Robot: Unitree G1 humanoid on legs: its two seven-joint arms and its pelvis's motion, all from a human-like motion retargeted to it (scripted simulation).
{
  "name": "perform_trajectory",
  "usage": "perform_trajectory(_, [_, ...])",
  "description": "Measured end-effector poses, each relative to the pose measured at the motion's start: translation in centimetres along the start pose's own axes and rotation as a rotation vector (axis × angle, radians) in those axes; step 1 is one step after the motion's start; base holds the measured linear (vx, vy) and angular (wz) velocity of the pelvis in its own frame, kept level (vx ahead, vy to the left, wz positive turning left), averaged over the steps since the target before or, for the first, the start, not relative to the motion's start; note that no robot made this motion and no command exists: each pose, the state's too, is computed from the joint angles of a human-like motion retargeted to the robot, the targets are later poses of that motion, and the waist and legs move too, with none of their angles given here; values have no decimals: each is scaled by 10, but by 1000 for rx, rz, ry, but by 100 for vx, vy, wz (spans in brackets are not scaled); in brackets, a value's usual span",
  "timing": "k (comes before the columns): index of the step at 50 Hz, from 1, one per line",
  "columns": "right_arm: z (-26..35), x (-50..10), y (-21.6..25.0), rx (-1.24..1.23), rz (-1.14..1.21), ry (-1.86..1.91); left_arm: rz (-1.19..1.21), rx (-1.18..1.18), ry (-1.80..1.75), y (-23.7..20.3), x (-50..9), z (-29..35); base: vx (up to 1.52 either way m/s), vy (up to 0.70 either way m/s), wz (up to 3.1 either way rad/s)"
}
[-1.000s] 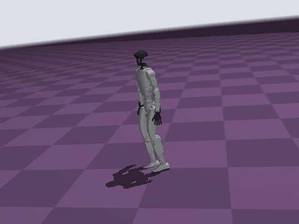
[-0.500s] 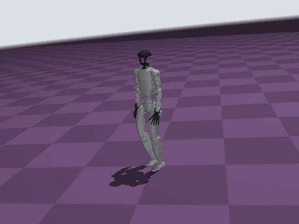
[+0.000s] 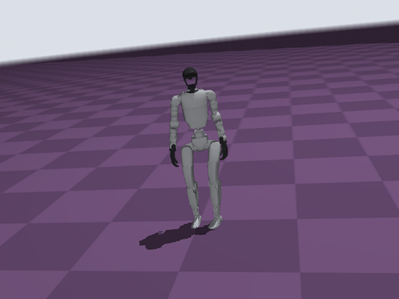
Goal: Walk run
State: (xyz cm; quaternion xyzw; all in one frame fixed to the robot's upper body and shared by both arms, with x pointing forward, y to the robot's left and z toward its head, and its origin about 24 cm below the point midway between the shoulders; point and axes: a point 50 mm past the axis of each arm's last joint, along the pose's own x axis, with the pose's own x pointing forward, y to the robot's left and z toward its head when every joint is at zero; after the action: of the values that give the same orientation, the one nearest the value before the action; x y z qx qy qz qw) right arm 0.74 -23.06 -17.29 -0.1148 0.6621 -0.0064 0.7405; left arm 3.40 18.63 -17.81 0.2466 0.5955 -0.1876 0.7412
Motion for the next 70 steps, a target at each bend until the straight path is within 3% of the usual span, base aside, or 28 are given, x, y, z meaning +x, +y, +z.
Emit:
perform_trajectory(7, [7, 0, -14, -31, -38, -14, -1, -57, 10, -11, 0, 0, -21, 6, 219])
perform_trajectory(18, [1, 0, 1, -38, -17, -19, -46, -120, 127, -30, -7, -30, 8, 10, 140])
perform_trajectory(30, [-16, -2, 20, 8, 18, 7, 15, -73, 26, -16, -2, -9, 0, -3, 200])
perform_trajectory(39, [-17, -2, 22, 33, 40, 42, 87, -165, -46, -8, 1, 10, -15, -10, 160])
perform_trajectory(48, [18, 2, 26, 2, 37, -77, 93, -262, 166, -47, -13, -42, 5, -6, 98])
perform_trajectory(62, [149, -13, 23, 9, 61, -518, 7, -273, 302, -63, -24, -72, 35, 0, 16])
perform_trajectory(70, [128, -9, 38, 4, 101, -456, 2, -301, 261, -48, -17, -58, 77, 12, -17])
